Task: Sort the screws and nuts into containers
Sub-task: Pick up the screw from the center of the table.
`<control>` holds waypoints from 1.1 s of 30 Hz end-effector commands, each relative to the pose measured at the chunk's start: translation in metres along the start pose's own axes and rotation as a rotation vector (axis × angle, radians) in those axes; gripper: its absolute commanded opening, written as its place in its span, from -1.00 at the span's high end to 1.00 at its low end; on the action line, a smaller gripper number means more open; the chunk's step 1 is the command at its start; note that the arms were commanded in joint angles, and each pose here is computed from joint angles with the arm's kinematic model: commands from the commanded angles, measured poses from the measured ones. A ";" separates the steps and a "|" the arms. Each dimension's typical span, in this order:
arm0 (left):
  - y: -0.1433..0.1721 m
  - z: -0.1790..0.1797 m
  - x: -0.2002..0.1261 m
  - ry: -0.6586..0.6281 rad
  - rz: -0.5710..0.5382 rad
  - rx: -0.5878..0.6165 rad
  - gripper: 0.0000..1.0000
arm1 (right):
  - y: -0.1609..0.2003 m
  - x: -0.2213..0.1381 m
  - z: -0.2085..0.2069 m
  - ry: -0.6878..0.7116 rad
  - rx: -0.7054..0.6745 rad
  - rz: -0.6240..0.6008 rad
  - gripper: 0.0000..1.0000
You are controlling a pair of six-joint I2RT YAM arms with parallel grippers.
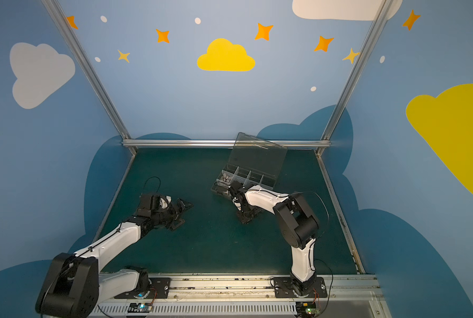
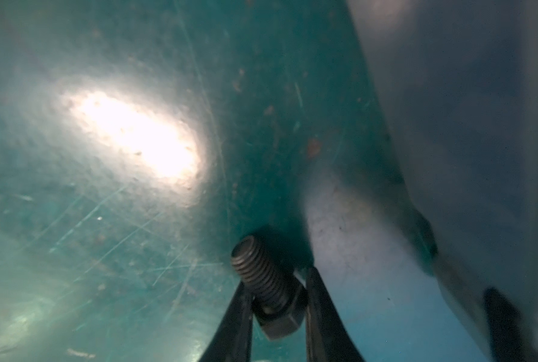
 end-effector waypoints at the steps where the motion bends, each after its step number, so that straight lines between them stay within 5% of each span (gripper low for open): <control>1: 0.000 0.001 0.000 -0.002 -0.003 0.006 -1.00 | 0.018 0.020 0.005 -0.008 -0.018 0.104 0.65; 10: 0.000 0.000 0.000 0.001 -0.001 0.007 -1.00 | 0.019 0.017 0.005 -0.010 -0.015 0.104 1.00; 23: 0.000 0.000 -0.001 -0.001 -0.004 0.008 -1.00 | -0.004 -0.034 0.009 -0.112 0.020 -0.101 1.00; 33: 0.000 0.000 -0.002 0.001 -0.005 0.008 -1.00 | -0.012 -0.077 -0.033 -0.104 0.130 -0.242 1.00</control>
Point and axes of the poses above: each gripper's point midway between its finger pads, its own x axis out along the fingers, its own z axis along the line the jaws close on, y = z × x, the point moved 1 cm from there along -x, back along the fingers, and after that the axes turned 4 degrees about -x, right-handed, at the moved point
